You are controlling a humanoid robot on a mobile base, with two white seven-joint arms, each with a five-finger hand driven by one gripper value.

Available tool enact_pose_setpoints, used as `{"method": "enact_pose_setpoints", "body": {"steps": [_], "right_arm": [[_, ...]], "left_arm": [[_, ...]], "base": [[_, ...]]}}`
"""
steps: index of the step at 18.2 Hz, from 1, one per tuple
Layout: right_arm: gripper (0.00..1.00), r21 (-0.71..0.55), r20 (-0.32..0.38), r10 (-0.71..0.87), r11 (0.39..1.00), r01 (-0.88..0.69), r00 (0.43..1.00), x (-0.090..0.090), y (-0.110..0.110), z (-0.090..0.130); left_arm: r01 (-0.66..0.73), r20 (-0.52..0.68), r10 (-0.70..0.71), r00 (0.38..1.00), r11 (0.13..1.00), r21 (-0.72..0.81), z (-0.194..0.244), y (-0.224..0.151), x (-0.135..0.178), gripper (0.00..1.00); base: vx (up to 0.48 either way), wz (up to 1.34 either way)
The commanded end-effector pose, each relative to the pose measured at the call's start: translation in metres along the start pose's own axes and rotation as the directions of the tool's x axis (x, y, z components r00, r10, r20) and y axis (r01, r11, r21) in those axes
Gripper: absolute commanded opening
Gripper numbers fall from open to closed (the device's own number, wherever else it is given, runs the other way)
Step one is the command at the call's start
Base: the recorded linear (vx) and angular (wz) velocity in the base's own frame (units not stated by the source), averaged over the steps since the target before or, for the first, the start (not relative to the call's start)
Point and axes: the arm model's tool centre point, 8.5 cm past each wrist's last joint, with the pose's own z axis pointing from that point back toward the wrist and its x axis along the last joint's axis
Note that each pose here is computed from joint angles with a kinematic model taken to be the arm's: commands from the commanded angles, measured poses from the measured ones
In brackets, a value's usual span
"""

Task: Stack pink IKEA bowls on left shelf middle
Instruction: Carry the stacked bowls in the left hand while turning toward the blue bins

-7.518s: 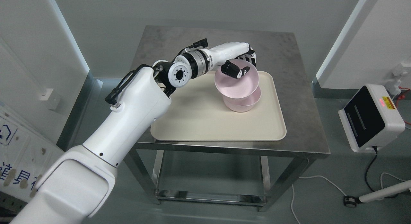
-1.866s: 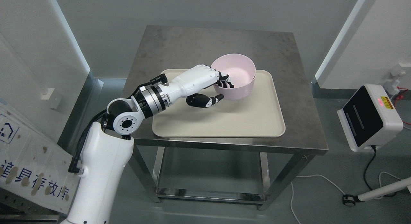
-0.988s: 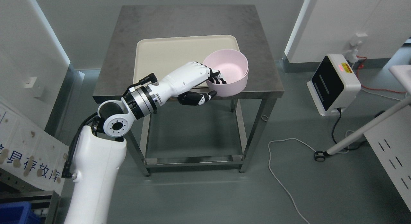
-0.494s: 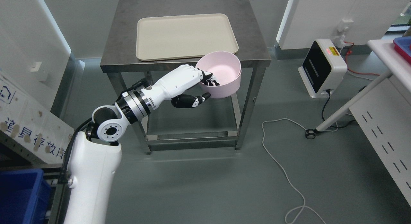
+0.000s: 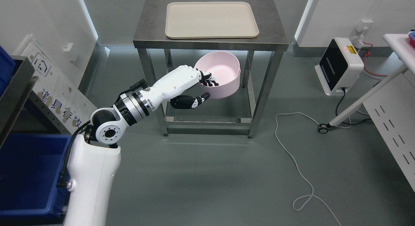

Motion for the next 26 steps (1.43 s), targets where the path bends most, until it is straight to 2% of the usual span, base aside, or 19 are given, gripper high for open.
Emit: {"method": "enact_pose_setpoints", "body": {"steps": [1, 13, 20, 23, 26], "right_arm": [[1.00, -0.023, 0.000, 0.003, 1.000, -0.003, 1.000, 0.000, -0.012, 0.000], [1.00, -0.023, 0.000, 0.003, 1.000, -0.003, 1.000, 0.000, -0.012, 0.000], [1.00, -0.023, 0.000, 0.003, 1.000, -0.003, 1.000, 0.000, -0.012, 0.000], [1.00, -0.024, 0.000, 0.001, 1.000, -0.001, 1.000, 0.000, -0.012, 0.000], [1.00, -0.024, 0.000, 0.001, 1.000, -0.001, 1.000, 0.000, -0.012, 0.000]], "left_arm": [[0.009, -0.011, -0.009, 1.000, 1.000, -0.012, 0.005, 0.000, -0.004, 0.07], [0.007, -0.010, -0.007, 1.000, 1.000, -0.015, 0.005, -0.002, -0.003, 0.08], [0.007, -0.007, -0.007, 1.000, 1.000, -0.015, 0.005, -0.002, -0.003, 0.08], [0.031, 0.030, -0.030, 0.999, 0.999, -0.027, -0.006, 0.005, 0.008, 0.07], [0.070, 0.044, -0.070, 0.997, 0.998, -0.001, -0.021, 0.033, 0.018, 0.08]], "base": [[-0.216, 0.18], [-0.271, 0.31], [-0.228, 0.63], [-0.213, 0.87], [-0.173, 0.95]]}}
